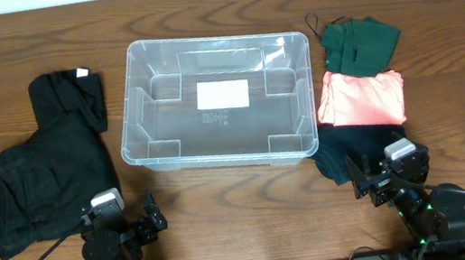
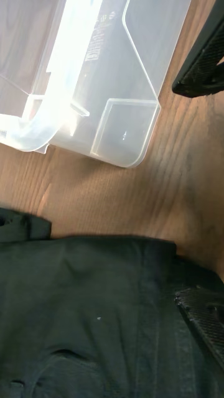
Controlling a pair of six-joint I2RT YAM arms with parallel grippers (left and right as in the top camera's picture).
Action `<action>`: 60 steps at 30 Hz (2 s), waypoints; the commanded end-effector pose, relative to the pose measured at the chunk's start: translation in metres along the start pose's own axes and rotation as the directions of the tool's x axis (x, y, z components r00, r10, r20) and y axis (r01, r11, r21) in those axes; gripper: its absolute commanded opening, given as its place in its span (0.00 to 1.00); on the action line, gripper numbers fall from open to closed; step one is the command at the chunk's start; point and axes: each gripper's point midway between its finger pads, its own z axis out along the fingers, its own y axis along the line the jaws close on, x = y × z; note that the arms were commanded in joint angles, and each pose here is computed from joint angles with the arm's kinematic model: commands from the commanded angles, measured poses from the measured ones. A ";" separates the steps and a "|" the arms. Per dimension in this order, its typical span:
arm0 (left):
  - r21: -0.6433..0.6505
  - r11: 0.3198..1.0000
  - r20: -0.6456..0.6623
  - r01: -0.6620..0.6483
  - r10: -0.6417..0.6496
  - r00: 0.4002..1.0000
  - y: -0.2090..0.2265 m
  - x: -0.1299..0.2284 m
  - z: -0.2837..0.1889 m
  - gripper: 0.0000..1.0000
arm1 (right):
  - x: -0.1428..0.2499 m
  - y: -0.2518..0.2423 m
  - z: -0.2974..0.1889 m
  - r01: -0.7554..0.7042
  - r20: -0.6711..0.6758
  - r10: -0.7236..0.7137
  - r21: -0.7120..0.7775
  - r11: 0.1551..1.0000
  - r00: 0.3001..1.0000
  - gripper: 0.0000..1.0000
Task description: Pack container
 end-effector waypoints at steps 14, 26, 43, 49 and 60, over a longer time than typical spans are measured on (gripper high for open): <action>-0.006 1.000 0.001 -0.015 0.015 1.000 0.001 0.002 0.002 0.98 | 0.000 0.002 0.000 -0.003 0.003 0.003 -0.007 1.000 1.000 0.99; -0.006 1.000 0.001 -0.015 0.015 1.000 0.001 0.002 0.002 0.98 | 0.000 0.002 0.000 -0.003 0.003 0.003 -0.007 1.000 1.000 0.99; 0.038 0.999 -0.002 -0.013 0.013 1.000 -0.006 0.002 0.002 0.98 | 0.000 0.002 0.000 -0.002 0.003 0.002 -0.007 1.000 1.000 0.99; 0.052 0.999 -0.004 -0.012 0.012 1.000 -0.009 0.003 0.002 0.98 | 0.000 0.002 0.000 -0.003 0.003 0.003 -0.007 1.000 1.000 0.99; 0.005 0.982 0.079 0.190 -0.189 0.979 -0.005 -0.056 -0.028 0.98 | 0.000 0.002 0.000 -0.003 0.003 0.003 -0.007 1.000 1.000 0.99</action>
